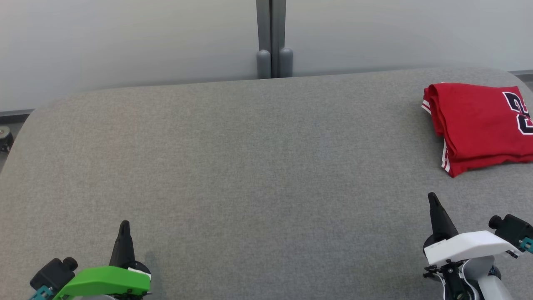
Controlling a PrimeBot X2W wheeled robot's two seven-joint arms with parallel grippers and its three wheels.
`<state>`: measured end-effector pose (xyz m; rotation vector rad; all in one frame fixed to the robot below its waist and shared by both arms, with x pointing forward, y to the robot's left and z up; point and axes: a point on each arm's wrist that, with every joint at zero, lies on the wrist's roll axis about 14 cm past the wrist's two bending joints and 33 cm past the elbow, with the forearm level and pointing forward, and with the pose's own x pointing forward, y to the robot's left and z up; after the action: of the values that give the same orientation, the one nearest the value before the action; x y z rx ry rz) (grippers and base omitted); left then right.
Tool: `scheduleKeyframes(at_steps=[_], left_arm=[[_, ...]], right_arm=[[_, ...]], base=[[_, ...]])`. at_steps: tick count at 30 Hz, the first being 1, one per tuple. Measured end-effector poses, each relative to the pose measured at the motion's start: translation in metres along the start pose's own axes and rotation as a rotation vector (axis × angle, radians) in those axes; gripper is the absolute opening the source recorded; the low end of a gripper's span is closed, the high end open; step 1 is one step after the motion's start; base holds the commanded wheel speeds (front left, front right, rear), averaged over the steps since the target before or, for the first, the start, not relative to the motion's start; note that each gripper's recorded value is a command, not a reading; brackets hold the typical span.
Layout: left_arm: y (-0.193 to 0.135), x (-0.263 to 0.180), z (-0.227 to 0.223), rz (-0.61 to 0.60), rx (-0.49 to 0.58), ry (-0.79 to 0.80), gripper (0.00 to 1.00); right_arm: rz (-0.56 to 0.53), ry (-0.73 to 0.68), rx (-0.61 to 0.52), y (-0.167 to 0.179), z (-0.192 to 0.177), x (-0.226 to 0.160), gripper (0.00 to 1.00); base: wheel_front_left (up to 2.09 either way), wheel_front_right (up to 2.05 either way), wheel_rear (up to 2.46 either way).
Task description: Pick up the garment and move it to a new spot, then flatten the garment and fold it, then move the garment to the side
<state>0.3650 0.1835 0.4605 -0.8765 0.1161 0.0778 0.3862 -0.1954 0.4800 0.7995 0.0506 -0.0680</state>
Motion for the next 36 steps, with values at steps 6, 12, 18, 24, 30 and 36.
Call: scheduleKeyframes(at_steps=[6,12,18,24,30,36], left_arm=[[0.0,0.002,0.004,0.003,-0.068,-0.005,0.0],[-0.002,0.004,0.007,-0.002,-0.135,-0.008,0.0],[-0.004,0.005,0.01,-0.006,-0.203,-0.008,0.0],[-0.007,0.008,0.016,-0.018,-0.262,-0.016,0.0],[-0.009,0.009,0.018,-0.024,-0.312,-0.017,0.0],[-0.011,0.01,0.021,-0.034,-0.362,-0.015,0.0]], right_arm=[[-0.003,-0.001,0.075,0.0,0.002,0.0,0.0],[-0.004,0.001,0.148,0.0,0.003,0.0,0.0],[-0.002,0.004,0.227,0.001,0.005,0.001,0.0],[0.001,0.004,0.289,0.002,0.006,0.001,0.0],[0.006,0.006,0.348,0.003,0.008,0.001,0.0],[0.012,0.007,0.404,0.004,0.009,0.001,0.0]], base=[[0.0,0.0,0.0],[0.0,0.0,0.0],[0.0,0.0,0.0],[0.0,0.0,0.0],[0.0,0.0,0.0],[0.0,0.0,0.0]])
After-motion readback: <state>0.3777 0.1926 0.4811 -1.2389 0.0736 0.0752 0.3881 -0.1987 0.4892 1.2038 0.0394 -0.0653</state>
